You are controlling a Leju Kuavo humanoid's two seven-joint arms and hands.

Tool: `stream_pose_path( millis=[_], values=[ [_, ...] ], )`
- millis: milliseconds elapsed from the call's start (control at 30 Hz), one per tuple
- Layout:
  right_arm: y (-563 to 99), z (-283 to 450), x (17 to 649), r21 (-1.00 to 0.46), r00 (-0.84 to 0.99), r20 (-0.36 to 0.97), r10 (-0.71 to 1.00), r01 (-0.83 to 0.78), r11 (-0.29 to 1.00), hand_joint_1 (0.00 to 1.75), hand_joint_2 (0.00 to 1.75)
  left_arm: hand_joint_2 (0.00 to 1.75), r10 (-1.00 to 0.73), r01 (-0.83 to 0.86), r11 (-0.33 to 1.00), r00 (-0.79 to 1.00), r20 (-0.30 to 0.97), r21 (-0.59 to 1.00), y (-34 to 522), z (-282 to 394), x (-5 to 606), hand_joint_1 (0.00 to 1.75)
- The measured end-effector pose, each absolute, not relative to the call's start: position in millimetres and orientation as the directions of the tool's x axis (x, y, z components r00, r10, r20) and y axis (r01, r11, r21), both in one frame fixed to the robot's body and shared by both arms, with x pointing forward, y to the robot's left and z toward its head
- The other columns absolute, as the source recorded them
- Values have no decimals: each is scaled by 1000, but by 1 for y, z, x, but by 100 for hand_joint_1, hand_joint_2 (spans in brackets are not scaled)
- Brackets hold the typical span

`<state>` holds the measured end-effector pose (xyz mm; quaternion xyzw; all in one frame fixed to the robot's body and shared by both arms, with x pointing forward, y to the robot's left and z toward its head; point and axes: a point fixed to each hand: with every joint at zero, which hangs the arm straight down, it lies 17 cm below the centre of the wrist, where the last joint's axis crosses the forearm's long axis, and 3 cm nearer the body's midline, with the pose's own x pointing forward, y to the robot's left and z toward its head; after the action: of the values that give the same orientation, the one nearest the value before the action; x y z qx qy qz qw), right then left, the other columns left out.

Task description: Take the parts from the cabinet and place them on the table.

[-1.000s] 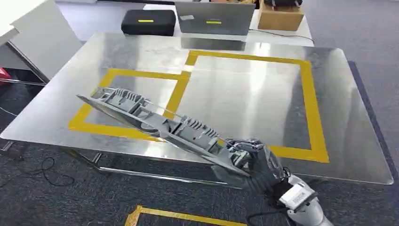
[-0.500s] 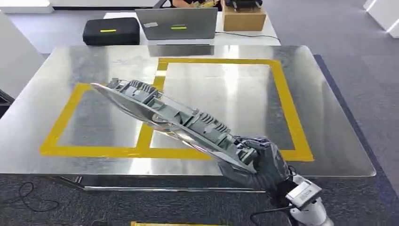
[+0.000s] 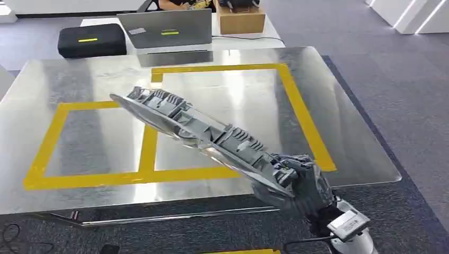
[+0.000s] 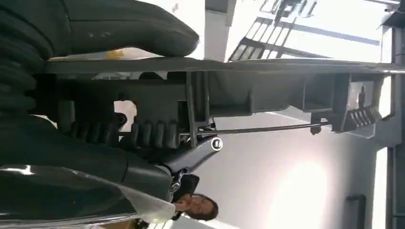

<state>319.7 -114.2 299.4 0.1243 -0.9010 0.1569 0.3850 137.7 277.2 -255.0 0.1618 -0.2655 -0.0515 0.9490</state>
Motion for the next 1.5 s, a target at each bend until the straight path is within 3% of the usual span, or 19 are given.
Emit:
stream_pose_path(
  millis=[200,467,567,767,1033,1200,1433,1467,1500],
  values=[
    [-114,299,323,-264,-704,710,-9,-278,924,175,175,175,-189,17,942,852,488,334,276,-255,138,0],
    [-83,296,343,-510,-759,612,223,-164,844,175,175,175,-257,96,938,839,480,334,269,-255,148,0],
    [-59,278,368,-667,-763,524,379,-90,740,175,175,175,-306,146,928,824,476,344,266,-253,157,0],
    [-35,248,395,-788,-755,446,481,-77,611,175,175,175,-351,196,918,804,479,344,260,-252,166,0],
    [-6,175,451,-967,-733,212,646,-64,245,175,175,175,-422,266,894,770,479,360,253,-248,182,0],
    [-11,142,496,-996,-683,86,725,-62,59,175,175,175,-414,289,905,763,497,312,240,-246,189,0],
    [-22,113,525,-991,-616,25,788,-122,-64,175,175,175,-424,332,904,775,468,269,230,-250,183,0],
    [-23,109,527,-989,-606,22,795,-132,-73,0,0,175,-423,335,905,779,463,264,230,-251,181,0],
    [-24,108,529,-988,-602,20,798,-135,-78,0,0,175,-422,338,905,782,458,257,229,-252,180,0]
  ],
)
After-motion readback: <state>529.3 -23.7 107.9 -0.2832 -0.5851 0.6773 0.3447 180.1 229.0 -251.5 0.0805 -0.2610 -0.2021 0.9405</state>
